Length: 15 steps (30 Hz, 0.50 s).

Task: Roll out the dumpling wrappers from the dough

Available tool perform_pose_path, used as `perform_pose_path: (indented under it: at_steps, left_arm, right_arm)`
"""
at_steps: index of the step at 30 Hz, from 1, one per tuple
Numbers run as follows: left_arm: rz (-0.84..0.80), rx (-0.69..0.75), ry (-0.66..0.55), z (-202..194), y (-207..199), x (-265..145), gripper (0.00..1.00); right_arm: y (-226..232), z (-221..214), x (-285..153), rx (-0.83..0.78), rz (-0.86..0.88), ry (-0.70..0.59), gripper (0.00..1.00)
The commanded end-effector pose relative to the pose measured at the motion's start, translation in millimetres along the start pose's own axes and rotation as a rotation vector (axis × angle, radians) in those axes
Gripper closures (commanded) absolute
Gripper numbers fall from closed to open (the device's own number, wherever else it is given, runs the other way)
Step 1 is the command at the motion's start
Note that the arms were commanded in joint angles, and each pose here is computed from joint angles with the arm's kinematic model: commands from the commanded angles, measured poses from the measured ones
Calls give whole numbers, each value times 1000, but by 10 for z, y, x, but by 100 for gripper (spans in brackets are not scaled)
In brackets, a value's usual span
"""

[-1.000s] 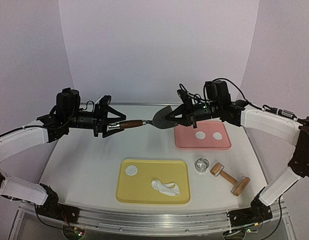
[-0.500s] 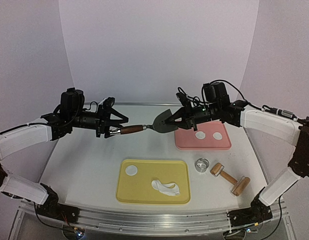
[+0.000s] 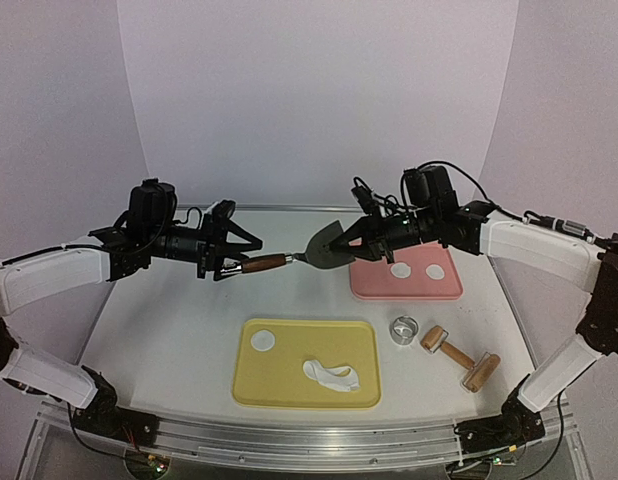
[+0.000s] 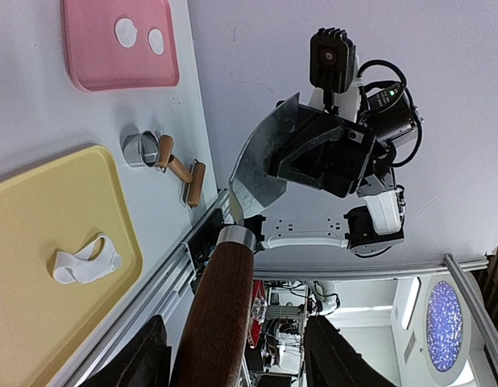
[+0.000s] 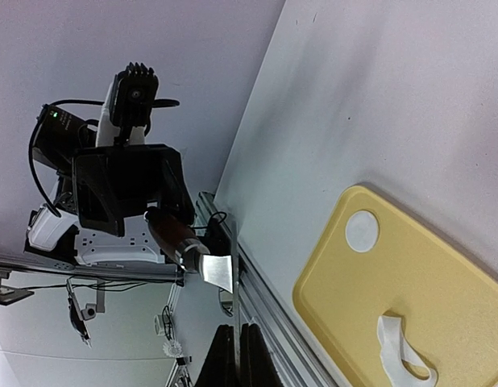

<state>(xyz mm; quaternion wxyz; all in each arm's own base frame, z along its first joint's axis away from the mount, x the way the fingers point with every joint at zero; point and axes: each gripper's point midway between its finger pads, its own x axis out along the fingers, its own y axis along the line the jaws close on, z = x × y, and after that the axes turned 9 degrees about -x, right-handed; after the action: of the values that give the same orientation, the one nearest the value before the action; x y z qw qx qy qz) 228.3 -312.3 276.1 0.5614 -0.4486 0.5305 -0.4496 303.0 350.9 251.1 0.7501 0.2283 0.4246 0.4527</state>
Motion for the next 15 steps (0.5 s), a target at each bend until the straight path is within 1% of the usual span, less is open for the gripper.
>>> perform_pose_path:
  at_steps: [1, 4, 7, 11, 15]
  left_arm:
    - [-72, 73, 7, -37, -312, -18, 41]
    - [-94, 79, -4, -48, -336, -38, 36]
    - [-99, 71, -7, -66, -309, -48, 28]
    - [-93, 68, -9, -87, -282, -62, 23]
    - [-73, 62, 2, -109, -230, -58, 16]
  right_arm:
    - [-102, 60, -5, -8, -64, -55, 100]
    - [-129, 57, 6, 15, -61, -71, 100]
    - [-133, 79, 36, 61, -29, -107, 100]
    - [-112, 116, 75, 87, 7, -132, 100]
    - [-96, 140, 69, 89, 16, -146, 100]
